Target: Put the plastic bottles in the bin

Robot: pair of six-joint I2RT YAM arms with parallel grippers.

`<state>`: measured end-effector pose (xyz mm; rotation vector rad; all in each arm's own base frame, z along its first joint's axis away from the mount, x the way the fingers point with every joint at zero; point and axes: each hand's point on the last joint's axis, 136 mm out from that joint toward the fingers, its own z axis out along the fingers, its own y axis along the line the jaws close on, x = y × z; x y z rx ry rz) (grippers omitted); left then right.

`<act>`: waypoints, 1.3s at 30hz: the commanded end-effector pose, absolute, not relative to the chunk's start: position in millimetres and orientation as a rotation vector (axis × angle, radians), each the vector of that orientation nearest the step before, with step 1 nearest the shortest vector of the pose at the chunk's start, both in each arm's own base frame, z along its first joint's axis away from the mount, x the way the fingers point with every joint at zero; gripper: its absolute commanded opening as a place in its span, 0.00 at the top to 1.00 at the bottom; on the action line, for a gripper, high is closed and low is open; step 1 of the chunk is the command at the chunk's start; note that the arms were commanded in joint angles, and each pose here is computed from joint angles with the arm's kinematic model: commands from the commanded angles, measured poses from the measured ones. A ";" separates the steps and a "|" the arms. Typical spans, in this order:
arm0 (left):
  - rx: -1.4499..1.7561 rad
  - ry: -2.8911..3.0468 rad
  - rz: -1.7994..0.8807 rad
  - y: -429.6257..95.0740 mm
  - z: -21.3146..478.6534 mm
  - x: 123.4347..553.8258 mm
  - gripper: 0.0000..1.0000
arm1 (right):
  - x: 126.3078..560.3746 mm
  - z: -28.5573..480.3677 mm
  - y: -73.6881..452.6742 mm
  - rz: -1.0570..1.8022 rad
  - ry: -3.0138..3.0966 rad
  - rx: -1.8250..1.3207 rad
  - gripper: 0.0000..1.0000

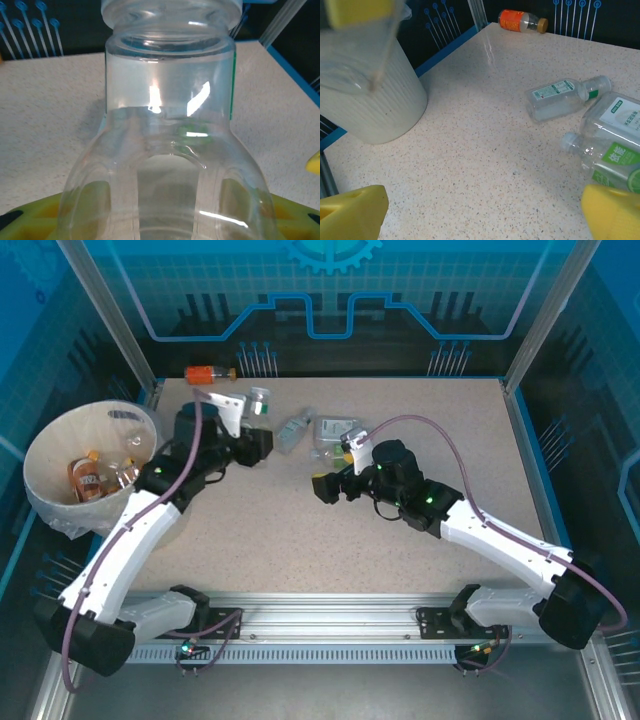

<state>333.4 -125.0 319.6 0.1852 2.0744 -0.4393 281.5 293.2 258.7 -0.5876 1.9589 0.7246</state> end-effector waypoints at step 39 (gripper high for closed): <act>-0.485 1.873 -0.245 113.5 361.3 315.8 0.68 | 280.8 264.8 284.5 0.668 1.950 -0.582 0.00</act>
